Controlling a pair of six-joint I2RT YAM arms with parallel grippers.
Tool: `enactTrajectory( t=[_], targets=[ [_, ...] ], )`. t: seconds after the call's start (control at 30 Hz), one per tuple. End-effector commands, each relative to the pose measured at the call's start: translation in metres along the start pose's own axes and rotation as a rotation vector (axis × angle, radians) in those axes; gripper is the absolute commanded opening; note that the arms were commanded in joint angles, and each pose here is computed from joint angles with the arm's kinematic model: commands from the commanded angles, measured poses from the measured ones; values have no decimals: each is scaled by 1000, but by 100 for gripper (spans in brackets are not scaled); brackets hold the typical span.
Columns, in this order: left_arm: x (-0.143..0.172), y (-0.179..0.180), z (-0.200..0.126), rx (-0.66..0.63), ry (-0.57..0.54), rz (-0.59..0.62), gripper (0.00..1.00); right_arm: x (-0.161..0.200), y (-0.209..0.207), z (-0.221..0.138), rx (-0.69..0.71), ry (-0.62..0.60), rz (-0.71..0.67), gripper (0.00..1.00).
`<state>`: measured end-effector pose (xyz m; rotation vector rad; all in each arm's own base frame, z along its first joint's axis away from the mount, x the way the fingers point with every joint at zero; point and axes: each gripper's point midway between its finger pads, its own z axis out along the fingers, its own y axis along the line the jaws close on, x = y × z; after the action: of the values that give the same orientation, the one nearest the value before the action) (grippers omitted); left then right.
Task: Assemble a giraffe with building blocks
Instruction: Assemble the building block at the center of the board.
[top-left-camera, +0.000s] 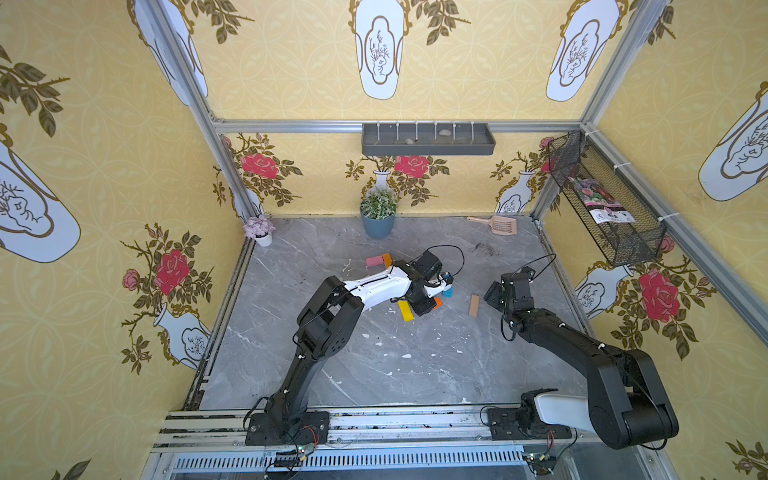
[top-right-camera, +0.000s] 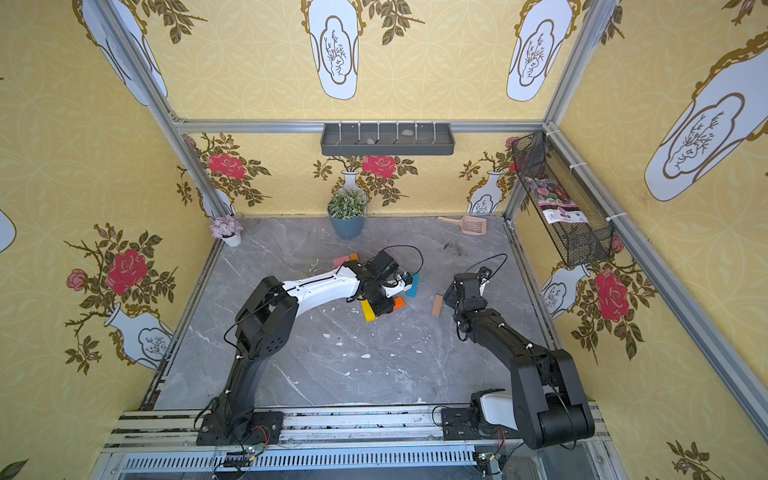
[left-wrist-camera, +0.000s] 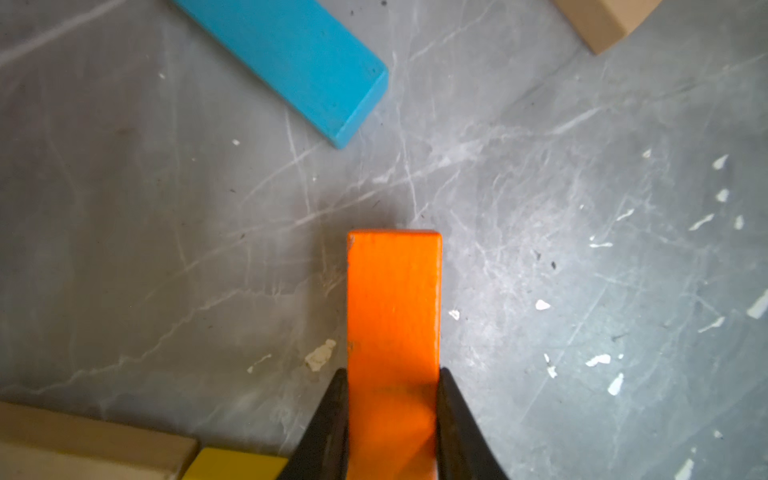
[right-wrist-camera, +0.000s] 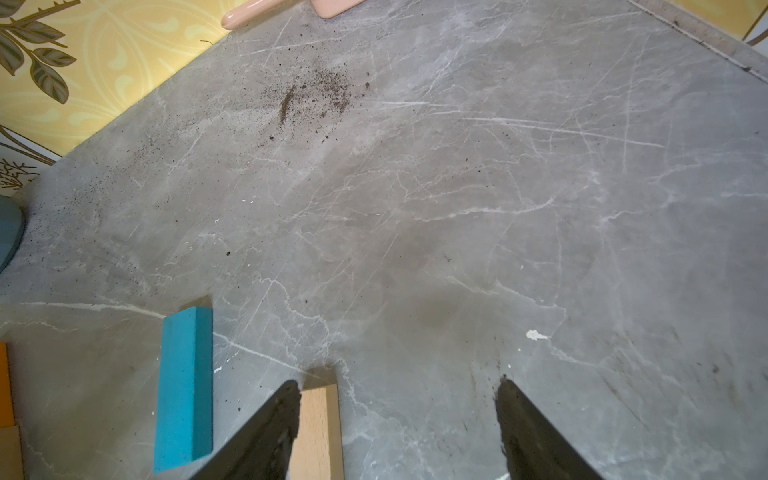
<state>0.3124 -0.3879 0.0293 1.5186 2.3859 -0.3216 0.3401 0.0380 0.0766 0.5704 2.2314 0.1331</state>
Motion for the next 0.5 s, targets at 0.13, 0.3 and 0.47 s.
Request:
enactTrajectory(
  t=[0.13, 0.3, 0.47],
  targets=[
    [4, 0, 6, -1, -5, 34, 6, -4, 1, 1, -5, -17, 9, 75],
    [4, 0, 10, 1, 0, 41, 6, -2, 1, 3, -4, -7, 8, 75],
    [7, 0, 12, 6, 10, 54, 6, -3, 1, 3, -6, -9, 10, 75]
  ],
)
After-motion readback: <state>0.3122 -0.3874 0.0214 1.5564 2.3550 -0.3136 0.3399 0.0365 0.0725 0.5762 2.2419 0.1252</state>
